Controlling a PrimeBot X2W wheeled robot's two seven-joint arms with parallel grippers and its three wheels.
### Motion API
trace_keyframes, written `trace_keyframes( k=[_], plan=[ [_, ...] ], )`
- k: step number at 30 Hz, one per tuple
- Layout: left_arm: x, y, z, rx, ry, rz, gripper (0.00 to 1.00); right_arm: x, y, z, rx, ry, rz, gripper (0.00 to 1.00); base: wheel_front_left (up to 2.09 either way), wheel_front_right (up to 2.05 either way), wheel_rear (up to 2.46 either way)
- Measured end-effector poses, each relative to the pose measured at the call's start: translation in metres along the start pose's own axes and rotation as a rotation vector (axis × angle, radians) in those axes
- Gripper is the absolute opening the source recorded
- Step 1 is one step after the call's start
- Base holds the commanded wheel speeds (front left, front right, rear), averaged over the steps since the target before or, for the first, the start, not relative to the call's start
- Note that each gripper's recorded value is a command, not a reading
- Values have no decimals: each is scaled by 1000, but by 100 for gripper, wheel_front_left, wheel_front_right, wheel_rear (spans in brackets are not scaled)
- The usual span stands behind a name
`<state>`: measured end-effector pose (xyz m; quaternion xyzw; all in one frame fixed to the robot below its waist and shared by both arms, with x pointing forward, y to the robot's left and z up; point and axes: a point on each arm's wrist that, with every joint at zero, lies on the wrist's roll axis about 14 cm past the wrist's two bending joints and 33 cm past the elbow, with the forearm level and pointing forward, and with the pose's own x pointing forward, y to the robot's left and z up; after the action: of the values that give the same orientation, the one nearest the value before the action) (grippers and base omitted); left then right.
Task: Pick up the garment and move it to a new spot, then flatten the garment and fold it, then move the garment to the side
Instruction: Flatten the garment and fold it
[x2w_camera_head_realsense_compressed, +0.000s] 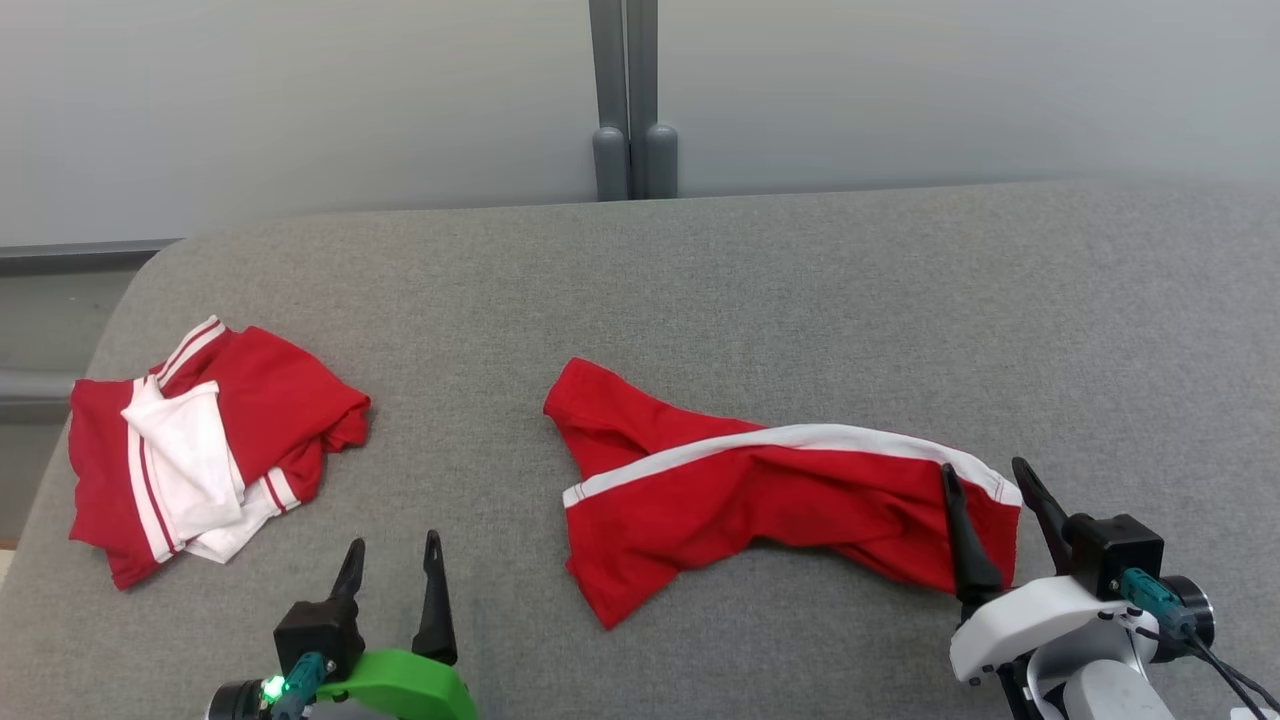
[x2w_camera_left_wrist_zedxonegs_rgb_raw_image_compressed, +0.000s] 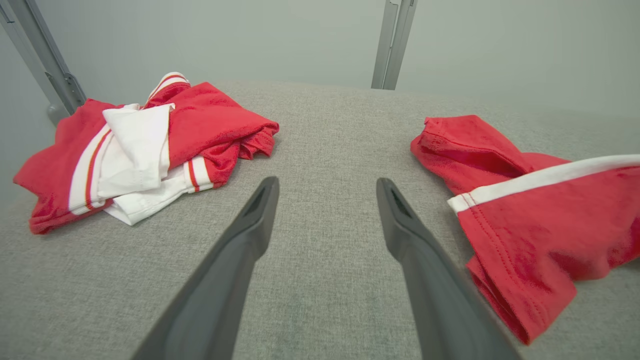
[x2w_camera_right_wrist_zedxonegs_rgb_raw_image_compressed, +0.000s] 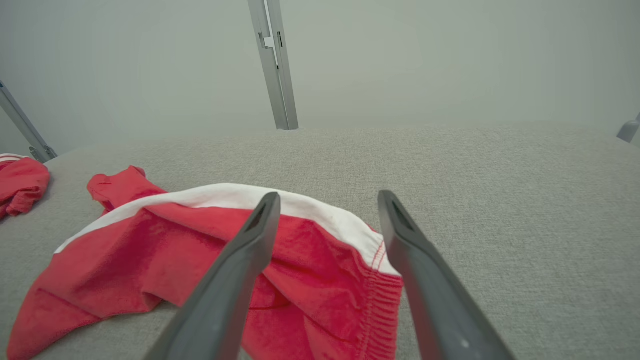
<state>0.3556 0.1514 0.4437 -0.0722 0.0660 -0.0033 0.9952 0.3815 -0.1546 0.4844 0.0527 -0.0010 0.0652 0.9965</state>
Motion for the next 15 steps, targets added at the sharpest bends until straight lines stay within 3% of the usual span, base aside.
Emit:
trace_keyframes(
  k=[7, 15],
  plan=[
    [21, -36, 0, -72, 21, -130, 100, 6, -3, -4, 4, 12, -8, 100, 0, 0, 0],
    [41, -74, -25, -279, 140, -245, 100, 17, -24, 1, -2, -5, -60, 100, 0, 0, 0]
  ],
)
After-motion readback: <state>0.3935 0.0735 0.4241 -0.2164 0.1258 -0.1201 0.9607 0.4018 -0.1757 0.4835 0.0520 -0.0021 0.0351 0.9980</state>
